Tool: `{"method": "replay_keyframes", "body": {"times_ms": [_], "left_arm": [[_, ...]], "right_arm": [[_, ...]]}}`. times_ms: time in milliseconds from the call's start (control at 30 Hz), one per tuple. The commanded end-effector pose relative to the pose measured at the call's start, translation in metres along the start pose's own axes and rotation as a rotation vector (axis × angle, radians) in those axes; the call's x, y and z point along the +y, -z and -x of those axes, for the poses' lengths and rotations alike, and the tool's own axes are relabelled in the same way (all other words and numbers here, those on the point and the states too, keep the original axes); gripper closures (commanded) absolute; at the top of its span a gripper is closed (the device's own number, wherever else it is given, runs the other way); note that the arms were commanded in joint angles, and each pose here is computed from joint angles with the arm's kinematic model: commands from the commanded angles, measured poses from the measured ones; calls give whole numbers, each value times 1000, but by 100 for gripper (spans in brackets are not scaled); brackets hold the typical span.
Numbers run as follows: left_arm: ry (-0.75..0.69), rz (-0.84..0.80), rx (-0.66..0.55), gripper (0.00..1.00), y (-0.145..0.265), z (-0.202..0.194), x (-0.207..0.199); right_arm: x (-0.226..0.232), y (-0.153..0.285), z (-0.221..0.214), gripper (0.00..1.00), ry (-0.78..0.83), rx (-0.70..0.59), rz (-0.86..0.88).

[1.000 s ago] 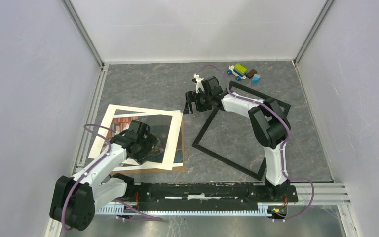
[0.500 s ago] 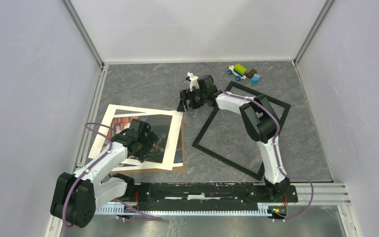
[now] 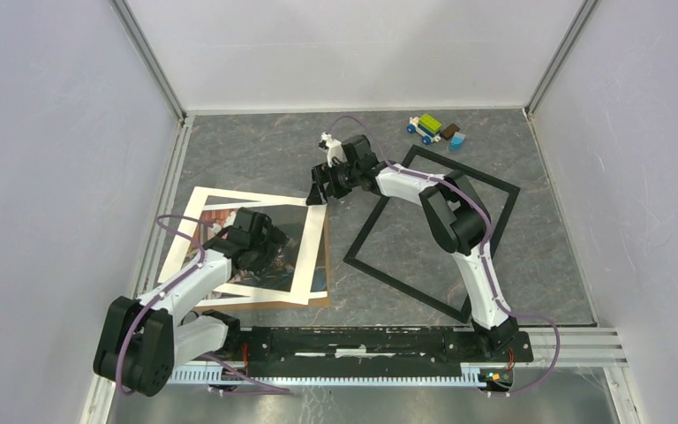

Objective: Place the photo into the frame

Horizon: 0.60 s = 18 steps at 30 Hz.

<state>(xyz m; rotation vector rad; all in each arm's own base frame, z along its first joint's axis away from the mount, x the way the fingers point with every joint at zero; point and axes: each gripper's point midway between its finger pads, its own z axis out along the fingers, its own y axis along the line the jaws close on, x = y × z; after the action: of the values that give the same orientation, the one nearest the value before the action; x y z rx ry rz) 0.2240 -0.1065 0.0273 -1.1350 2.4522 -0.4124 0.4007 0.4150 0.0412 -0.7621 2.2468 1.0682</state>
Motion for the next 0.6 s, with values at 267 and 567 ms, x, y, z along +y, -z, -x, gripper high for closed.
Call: {"method": "replay_keyframes", "body": {"times_ms": [267,567], "left_arm": [[-19,175,53,6,-20,-21,54],[-54,140,74,6,-25,-22,44]], "right_arm": [[52,24,6,16,-133,18,166],[61,51,6,16,-178,-23,156]]}}
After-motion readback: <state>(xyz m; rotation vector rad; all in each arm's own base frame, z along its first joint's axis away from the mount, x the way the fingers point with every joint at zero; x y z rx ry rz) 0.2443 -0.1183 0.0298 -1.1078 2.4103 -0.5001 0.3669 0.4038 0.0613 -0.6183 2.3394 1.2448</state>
